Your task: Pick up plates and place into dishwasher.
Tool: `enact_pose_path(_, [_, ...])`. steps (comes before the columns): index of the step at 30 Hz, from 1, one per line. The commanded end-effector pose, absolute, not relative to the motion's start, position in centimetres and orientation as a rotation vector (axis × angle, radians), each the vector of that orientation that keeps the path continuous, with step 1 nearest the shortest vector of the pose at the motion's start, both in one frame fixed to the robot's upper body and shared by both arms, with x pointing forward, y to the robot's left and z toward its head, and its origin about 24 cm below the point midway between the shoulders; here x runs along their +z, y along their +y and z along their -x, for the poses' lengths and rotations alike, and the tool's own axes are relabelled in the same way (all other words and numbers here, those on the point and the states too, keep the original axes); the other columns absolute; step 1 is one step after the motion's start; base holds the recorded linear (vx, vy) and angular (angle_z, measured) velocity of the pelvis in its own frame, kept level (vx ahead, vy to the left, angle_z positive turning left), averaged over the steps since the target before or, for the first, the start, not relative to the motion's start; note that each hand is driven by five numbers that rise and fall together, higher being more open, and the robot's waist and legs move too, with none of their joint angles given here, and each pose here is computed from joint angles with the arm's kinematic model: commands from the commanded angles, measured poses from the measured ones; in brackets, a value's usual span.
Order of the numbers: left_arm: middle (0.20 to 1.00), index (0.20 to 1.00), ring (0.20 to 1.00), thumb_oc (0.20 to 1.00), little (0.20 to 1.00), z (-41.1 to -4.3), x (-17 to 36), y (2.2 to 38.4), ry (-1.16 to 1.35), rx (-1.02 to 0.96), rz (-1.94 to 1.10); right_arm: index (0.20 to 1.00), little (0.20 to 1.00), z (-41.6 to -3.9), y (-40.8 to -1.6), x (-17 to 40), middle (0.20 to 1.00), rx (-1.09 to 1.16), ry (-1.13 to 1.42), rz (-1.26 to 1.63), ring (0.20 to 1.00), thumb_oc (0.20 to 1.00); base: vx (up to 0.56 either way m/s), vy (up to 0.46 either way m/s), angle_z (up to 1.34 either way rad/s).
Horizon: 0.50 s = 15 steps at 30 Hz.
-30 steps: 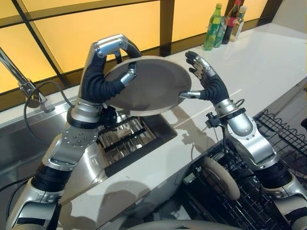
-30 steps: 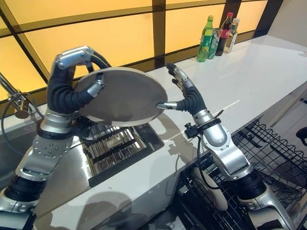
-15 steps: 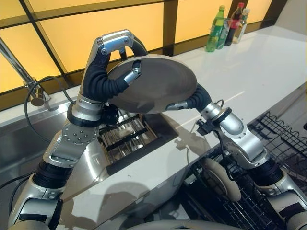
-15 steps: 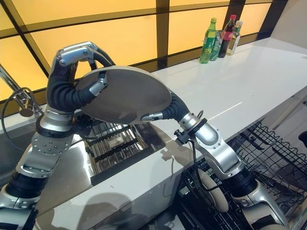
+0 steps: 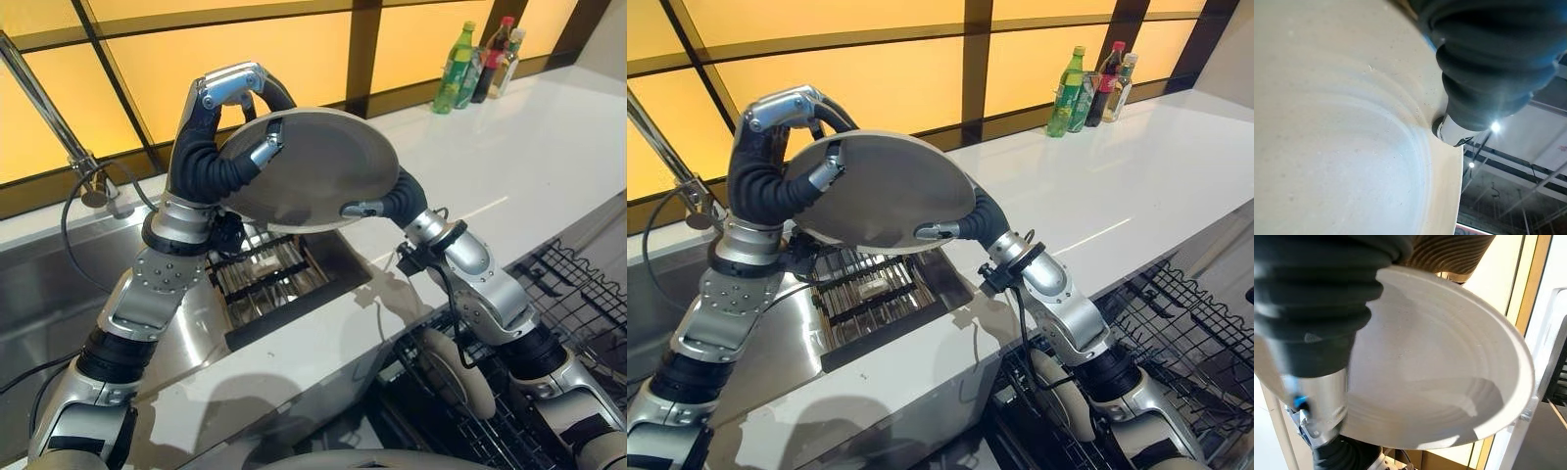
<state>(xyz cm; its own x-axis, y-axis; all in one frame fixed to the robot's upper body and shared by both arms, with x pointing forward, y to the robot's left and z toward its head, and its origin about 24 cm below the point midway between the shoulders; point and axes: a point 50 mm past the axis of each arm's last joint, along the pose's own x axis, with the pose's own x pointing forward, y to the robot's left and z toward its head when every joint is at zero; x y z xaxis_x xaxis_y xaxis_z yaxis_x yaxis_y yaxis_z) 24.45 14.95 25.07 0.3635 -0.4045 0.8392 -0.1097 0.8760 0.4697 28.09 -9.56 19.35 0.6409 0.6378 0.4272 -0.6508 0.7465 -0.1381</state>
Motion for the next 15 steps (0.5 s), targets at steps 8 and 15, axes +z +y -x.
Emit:
enact_pose_path(8, [0.200, 0.200, 0.200, 0.200, 0.200, -24.70, 25.91, 13.35, -1.242, -0.246, -0.385, 0.200, 0.200, -26.41, -6.94, 22.94, 0.200, 0.822, -0.678, -0.185, 0.200, 0.200, 0.00, 0.000, 0.00])
enact_pose_path(15, [0.200, 0.200, 0.200, 0.200, 0.200, -24.84, 25.89, 13.26, -1.238, -0.240, -0.377, 0.200, 0.200, -26.58, -7.04, 22.74, 0.200, 0.795, -0.672, -0.188, 0.200, 0.200, 0.00, 0.000, 0.00])
